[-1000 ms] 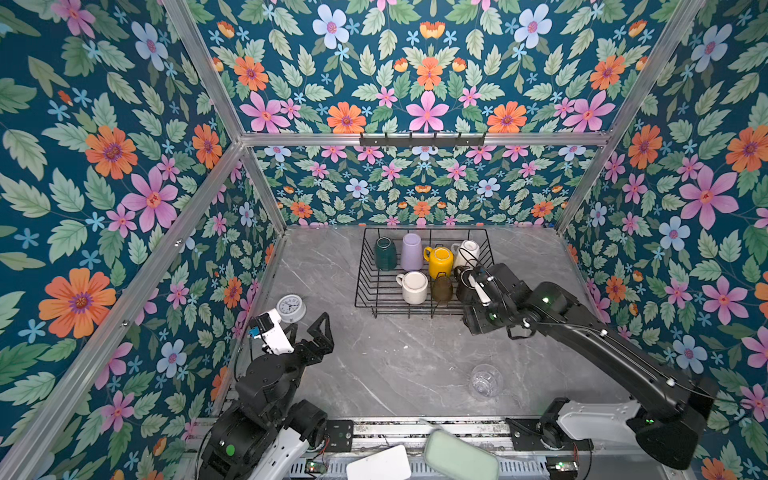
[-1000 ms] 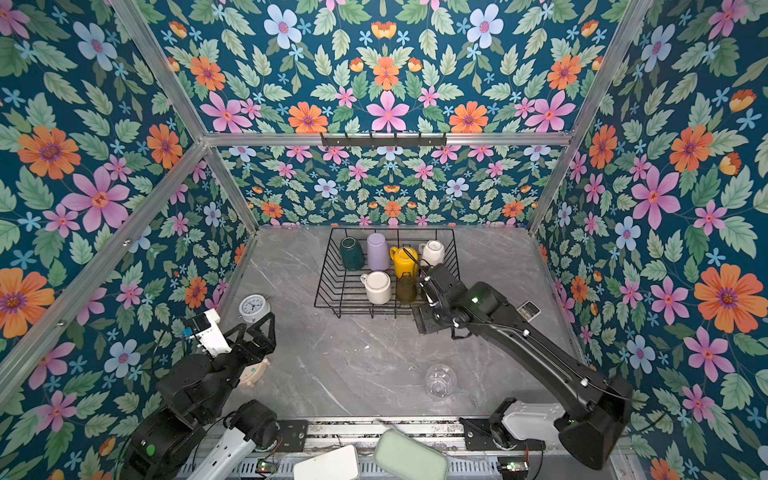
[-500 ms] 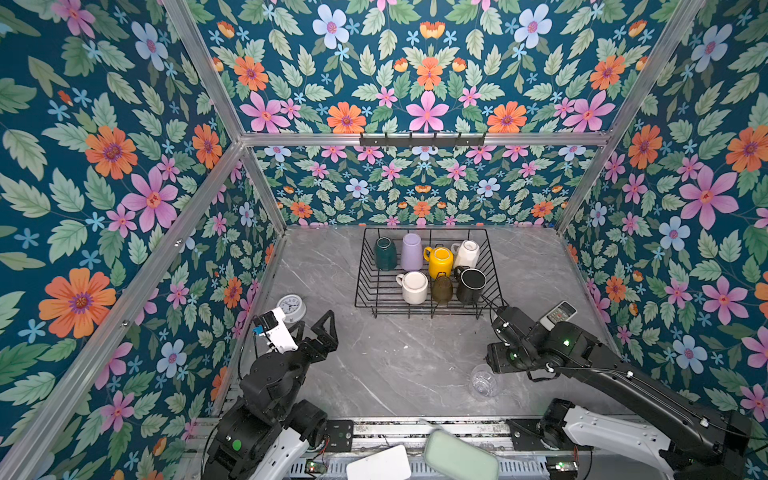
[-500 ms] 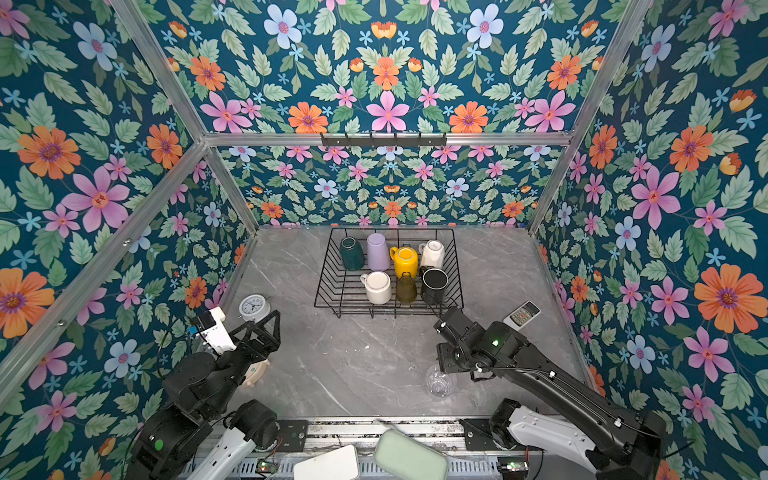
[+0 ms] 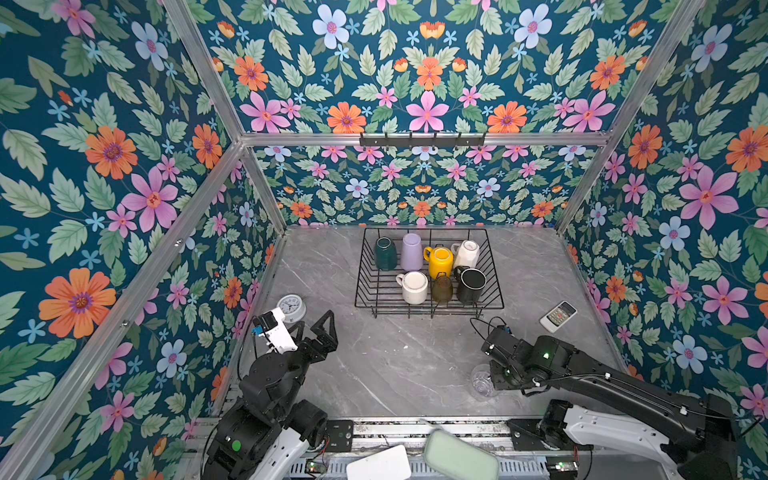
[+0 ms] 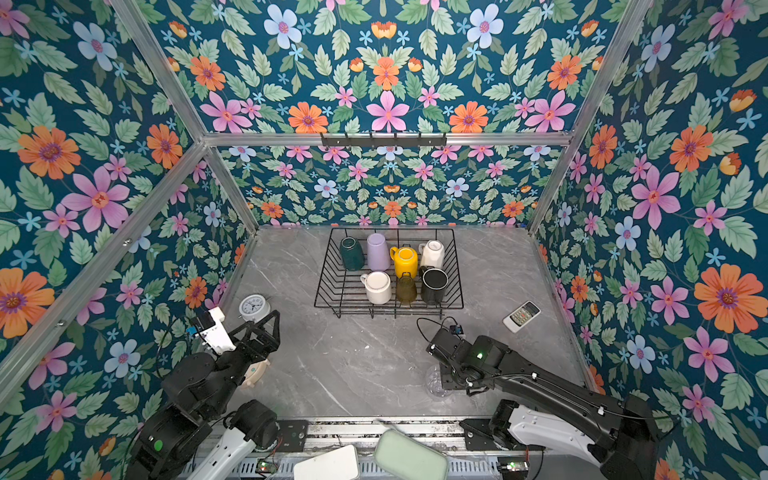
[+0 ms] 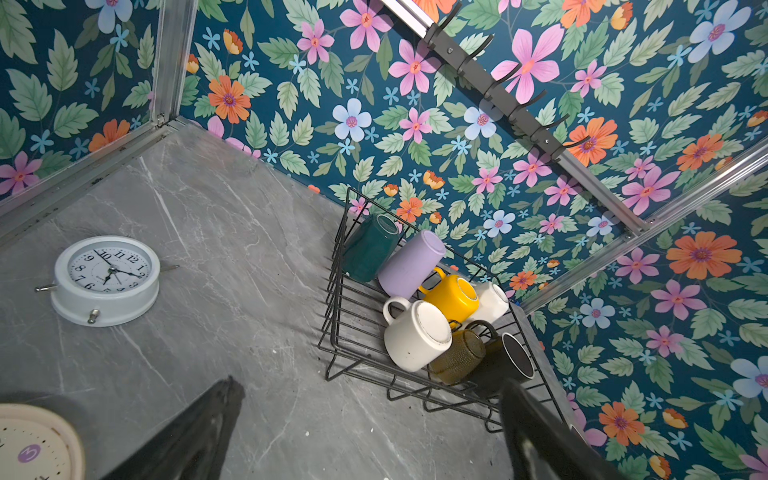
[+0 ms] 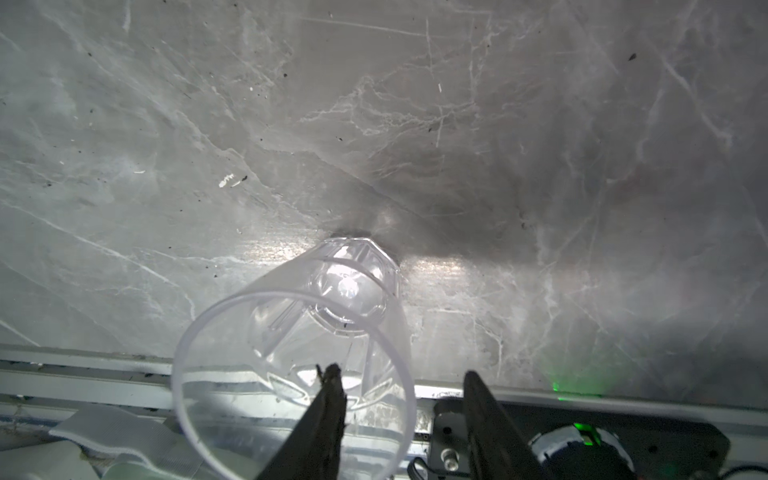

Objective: Load the cups into the dish rack
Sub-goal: 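Move the right gripper down to the clear glass on the table, then grasp the clear glass and lift it with the right gripper, then carry the glass toward the left gripper while the left gripper reaches toward it, then grasp the glass with the left gripper while the right gripper releases it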

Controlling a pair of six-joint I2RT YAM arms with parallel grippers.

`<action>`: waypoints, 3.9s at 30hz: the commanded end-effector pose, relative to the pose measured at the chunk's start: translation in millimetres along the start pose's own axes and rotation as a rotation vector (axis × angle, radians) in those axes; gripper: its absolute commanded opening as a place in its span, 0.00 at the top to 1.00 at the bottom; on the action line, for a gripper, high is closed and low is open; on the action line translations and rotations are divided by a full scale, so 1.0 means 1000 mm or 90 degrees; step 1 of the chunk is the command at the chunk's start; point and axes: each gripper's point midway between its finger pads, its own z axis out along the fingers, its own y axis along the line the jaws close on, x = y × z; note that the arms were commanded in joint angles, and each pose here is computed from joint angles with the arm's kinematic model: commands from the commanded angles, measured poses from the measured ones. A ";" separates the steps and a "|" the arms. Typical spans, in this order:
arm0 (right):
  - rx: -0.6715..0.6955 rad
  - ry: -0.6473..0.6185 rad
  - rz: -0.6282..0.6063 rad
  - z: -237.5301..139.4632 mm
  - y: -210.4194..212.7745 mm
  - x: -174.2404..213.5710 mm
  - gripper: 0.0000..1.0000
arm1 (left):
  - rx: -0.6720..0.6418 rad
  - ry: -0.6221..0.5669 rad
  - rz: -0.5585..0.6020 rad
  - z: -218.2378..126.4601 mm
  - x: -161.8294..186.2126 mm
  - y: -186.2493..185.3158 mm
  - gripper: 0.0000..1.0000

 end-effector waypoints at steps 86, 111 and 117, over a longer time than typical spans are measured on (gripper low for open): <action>-0.876 -0.078 -0.182 -0.198 0.232 -0.078 1.00 | 0.719 0.242 0.006 -0.033 0.078 -0.166 0.01; -0.917 -0.039 -0.184 -0.190 0.263 -0.081 1.00 | 0.727 0.232 0.015 -0.033 0.074 -0.170 0.31; -0.909 -0.043 -0.177 -0.188 0.261 -0.082 0.98 | 0.713 0.229 0.020 -0.031 0.073 -0.168 0.72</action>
